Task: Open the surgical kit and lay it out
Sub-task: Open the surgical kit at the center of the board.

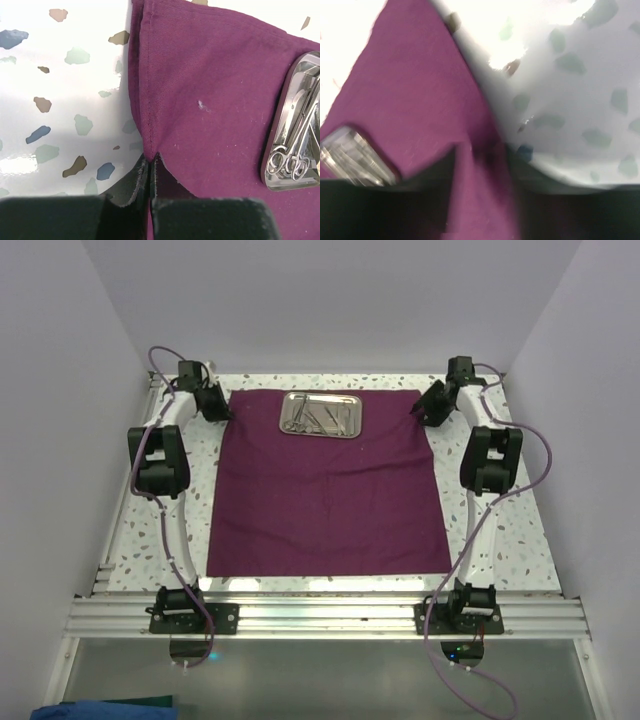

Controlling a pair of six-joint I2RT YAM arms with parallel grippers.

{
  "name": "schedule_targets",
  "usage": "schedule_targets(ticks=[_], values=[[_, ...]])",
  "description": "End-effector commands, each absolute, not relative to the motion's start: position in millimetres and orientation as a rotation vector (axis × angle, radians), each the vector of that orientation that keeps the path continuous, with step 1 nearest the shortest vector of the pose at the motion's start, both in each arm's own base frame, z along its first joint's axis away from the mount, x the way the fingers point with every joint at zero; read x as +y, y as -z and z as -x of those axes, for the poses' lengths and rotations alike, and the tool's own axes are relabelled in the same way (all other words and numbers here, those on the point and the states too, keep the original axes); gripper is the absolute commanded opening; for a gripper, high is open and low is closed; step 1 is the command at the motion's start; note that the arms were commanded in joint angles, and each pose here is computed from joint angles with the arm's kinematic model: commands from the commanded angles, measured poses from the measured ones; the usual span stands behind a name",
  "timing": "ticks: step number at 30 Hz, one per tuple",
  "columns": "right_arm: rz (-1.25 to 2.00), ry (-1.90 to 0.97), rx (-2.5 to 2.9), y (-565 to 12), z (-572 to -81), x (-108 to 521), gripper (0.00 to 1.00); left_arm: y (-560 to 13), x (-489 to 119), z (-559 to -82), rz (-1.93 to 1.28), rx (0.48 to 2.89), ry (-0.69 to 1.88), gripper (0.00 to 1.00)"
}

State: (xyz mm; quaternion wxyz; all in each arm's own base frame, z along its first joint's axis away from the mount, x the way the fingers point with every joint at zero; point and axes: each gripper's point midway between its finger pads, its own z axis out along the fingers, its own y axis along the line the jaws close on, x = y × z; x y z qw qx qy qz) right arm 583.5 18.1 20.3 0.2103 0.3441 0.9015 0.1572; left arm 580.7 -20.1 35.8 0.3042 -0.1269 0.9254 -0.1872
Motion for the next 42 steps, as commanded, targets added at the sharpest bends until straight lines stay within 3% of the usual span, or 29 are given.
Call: schedule_targets(ticks=[1,2,3,5,6,7,8,16,17,21,22,25,26,28,34,42], values=[[-1.015,-0.283,2.607,0,-536,5,0.63,-58,-8,-594,0.315,2.373,0.499,0.00],[-1.007,-0.260,2.631,7,-525,4,0.92,-58,-9,-592,0.316,2.377,0.506,0.00],[-0.995,-0.247,2.636,5,-522,3,0.98,-59,-9,-592,0.313,2.376,0.507,0.03],[-0.959,-0.193,2.653,-3,-515,-3,0.98,-61,-9,-588,0.311,2.381,0.504,0.17],[-0.946,-0.167,2.651,-9,-514,-7,0.98,-72,-7,-587,0.304,2.365,0.490,0.38],[-0.930,-0.152,2.649,-16,-513,-9,0.98,-79,-5,-586,0.291,2.354,0.468,0.97],[-0.917,-0.132,2.646,-22,-511,-12,0.98,-86,-3,-586,0.281,2.344,0.447,1.00],[-0.854,-0.156,2.548,-101,-466,-10,0.95,-203,0,-586,0.204,2.134,0.390,1.00],[-0.855,-0.175,2.530,-105,-462,-8,0.84,-201,-5,-582,0.196,2.142,0.398,1.00],[-0.832,-0.281,2.585,-103,-410,17,0.62,-198,-22,-566,0.168,2.134,0.405,1.00],[-0.805,-0.306,2.573,-111,-403,23,0.59,-173,-27,-554,0.178,2.179,0.417,1.00],[-0.755,-0.403,2.623,-97,-376,43,0.32,-177,-35,-541,0.184,2.137,0.460,1.00],[-0.753,-0.425,2.655,-83,-365,49,0.13,-168,-38,-533,0.183,2.160,0.474,1.00],[-0.735,-0.467,2.691,-72,-356,59,0.00,-156,-45,-523,0.162,2.207,0.474,1.00],[-0.655,-0.454,2.776,-39,-338,85,0.00,-150,-48,-507,0.106,2.283,0.388,1.00],[-0.730,-0.287,2.910,5,-283,68,0.00,-170,-48,-503,0.072,2.283,0.379,1.00]])
